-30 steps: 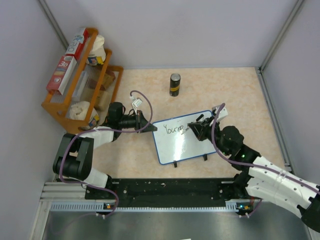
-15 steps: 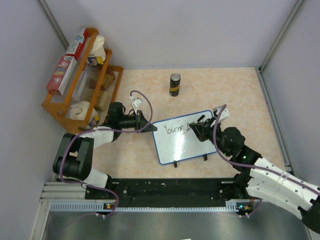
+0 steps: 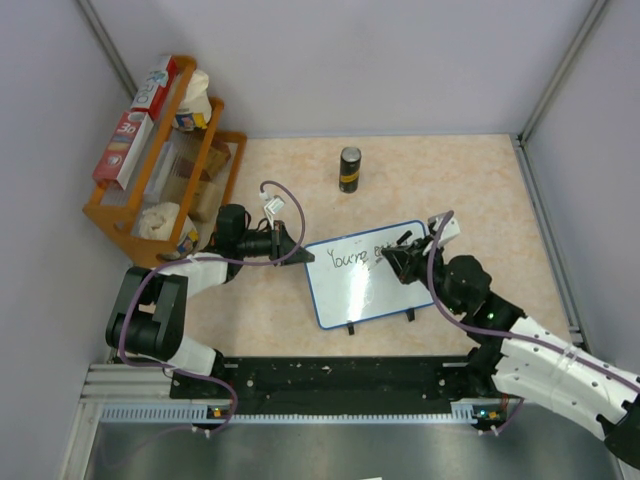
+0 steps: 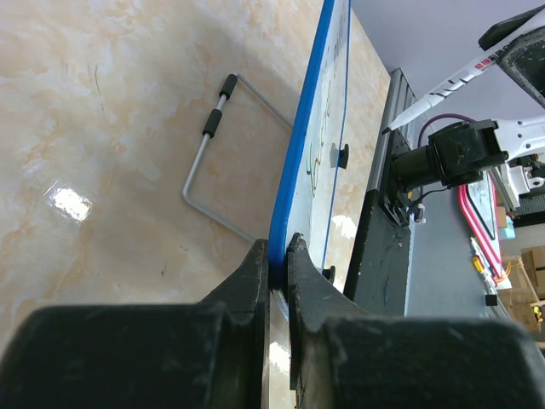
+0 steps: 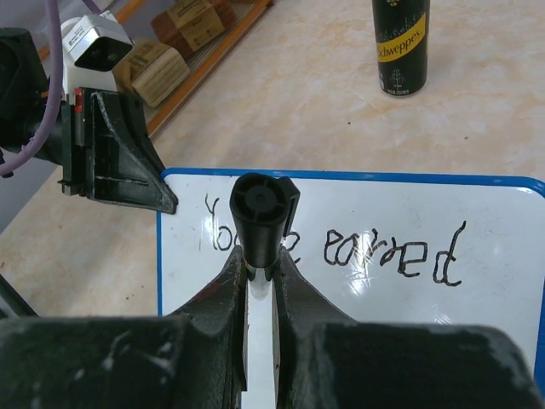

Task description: Write a sentence on the whiteboard

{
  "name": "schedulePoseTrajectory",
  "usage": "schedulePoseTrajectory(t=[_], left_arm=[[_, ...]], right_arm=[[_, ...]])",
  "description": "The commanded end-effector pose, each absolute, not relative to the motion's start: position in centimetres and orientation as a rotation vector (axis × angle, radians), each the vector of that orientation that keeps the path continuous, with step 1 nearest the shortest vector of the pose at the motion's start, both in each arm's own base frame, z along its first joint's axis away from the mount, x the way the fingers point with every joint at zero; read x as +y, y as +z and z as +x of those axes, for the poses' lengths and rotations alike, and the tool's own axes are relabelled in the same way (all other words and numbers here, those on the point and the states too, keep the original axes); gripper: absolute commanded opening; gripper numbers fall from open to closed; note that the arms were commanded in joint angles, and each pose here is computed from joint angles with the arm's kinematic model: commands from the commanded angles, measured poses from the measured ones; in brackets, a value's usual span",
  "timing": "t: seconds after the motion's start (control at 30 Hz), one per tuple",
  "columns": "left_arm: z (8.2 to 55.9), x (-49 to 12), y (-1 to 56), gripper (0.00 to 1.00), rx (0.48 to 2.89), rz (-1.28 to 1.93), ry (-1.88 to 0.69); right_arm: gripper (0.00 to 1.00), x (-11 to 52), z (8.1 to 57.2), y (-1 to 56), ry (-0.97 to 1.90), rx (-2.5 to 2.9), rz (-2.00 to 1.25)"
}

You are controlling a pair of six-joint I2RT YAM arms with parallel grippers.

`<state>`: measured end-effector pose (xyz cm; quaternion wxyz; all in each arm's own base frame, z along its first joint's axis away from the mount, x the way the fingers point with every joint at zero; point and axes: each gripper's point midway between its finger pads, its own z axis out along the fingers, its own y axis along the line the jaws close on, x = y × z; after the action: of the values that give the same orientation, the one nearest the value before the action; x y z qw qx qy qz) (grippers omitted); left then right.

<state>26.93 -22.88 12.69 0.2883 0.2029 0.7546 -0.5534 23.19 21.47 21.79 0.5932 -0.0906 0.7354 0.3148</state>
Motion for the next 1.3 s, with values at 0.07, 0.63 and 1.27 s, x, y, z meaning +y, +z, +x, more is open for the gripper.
schedulePoseTrajectory(t=[0.07, 0.63, 1.27], left_arm=[[27.3, -22.3, 8.9, 0.00, 2.104, 0.539, -1.330], [27.3, -22.3, 8.9, 0.00, 2.106, 0.539, -1.334], [27.3, -22.4, 8.9, 0.00, 2.102, 0.541, -1.335]], right_arm=[[0.00, 20.5, 23.3, 23.8, 0.703, 1.650, -0.171], [0.00, 22.8, 22.6, 23.4, 0.729, 1.658, -0.272], [0.00, 25.0, 21.6, 22.9, 0.778, 1.644, -0.325]])
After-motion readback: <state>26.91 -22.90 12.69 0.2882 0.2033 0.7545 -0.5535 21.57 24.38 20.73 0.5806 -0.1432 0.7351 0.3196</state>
